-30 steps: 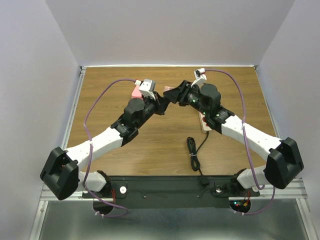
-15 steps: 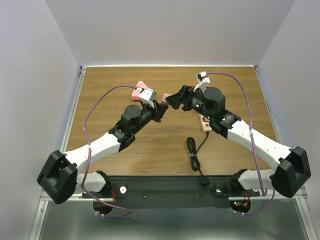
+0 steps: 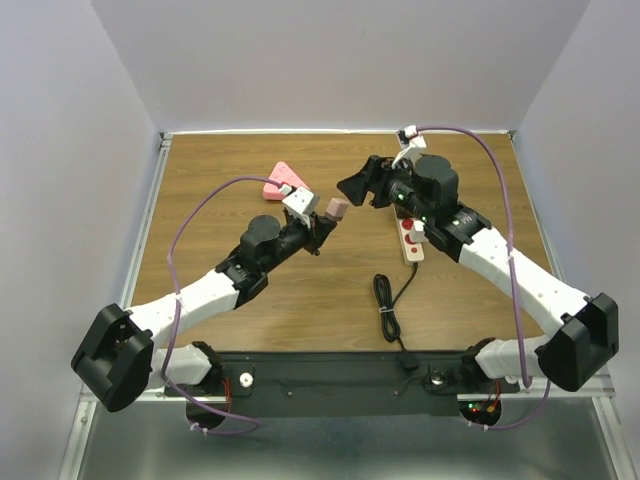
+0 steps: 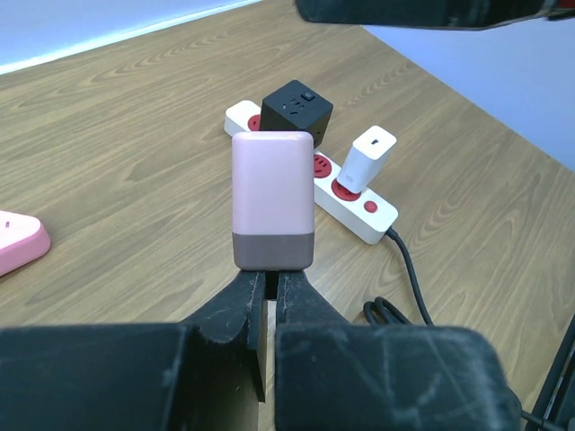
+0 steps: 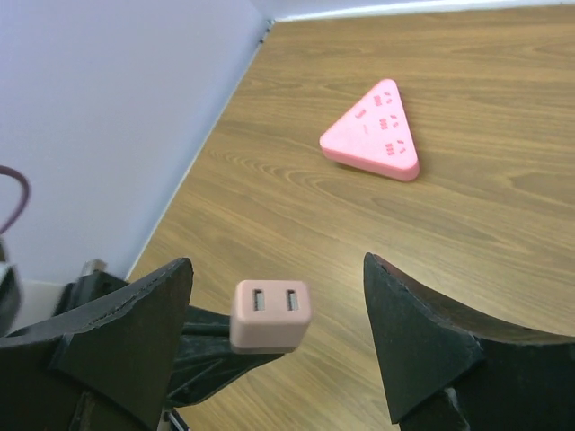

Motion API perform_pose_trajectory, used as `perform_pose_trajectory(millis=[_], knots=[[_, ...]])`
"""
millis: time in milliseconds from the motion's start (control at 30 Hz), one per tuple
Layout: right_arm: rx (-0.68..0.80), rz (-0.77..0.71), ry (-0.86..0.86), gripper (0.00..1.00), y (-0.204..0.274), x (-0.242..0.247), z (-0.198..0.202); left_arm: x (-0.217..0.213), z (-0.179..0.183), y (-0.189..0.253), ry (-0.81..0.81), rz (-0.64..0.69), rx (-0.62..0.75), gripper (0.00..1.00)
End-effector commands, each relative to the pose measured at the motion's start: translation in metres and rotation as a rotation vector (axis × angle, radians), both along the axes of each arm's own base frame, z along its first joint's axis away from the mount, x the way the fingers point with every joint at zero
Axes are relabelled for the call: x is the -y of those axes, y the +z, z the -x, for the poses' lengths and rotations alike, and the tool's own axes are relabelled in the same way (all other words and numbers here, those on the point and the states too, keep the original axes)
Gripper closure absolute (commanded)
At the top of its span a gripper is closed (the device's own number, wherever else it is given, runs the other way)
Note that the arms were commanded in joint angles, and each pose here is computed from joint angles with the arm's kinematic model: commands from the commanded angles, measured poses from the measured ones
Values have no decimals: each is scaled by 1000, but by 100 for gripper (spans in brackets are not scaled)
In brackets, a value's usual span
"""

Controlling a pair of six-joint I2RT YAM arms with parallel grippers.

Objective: Insert the plug

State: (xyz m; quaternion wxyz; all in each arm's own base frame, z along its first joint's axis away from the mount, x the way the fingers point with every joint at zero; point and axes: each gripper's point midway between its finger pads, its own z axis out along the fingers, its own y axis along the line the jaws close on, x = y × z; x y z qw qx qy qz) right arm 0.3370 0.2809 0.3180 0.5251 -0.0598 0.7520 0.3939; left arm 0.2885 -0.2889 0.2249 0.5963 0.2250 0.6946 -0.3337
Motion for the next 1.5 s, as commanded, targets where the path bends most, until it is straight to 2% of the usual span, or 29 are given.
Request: perform_pose_trajectory(millis=[0,133,333,433,667,800,933,967,1067,1100,1167,1200,1300,1333,1367,1400,1467], knots=[[-39,24,88,19,-7,-9,5,-2,6,29,-24,39,105,100],[-91,35,125,19,-25,-17,2,-3,9,28,-33,39,107,100],[-105,18,196,20,-24,-28,8,-3,9,25,-30,33,102,100],[-113,15,223,25,-25,-30,13,-5,7,27,-20,32,109,100],[-175,1,296,27,-39,-36,28,-5,3,28,-4,30,106,100],[-186,7,305,34,-45,-37,30,-2,6,28,-23,30,104,100],[-192,13,310,50,-48,-39,26,-1,7,25,-29,27,104,100],[-196,15,310,59,-51,-40,24,-1,8,24,-31,26,103,100],[-200,23,310,75,-55,-42,22,-1,10,23,-35,25,104,100],[-207,29,310,86,-60,-42,21,-1,10,22,-32,25,104,100],[-208,37,305,96,-63,-42,19,-2,10,21,-26,22,102,100],[-207,42,292,99,-64,-41,17,-4,7,20,-8,19,96,86],[-173,70,208,100,-64,-29,5,-10,5,17,32,17,85,51],[-145,83,162,100,-60,-22,-2,-12,4,15,41,15,80,34],[-130,87,127,100,-57,-15,-9,-14,4,13,52,14,74,28],[-110,98,102,100,-53,-10,-14,-15,4,12,53,12,69,7],[-77,117,17,99,-47,6,-30,-18,5,6,66,1,52,1]])
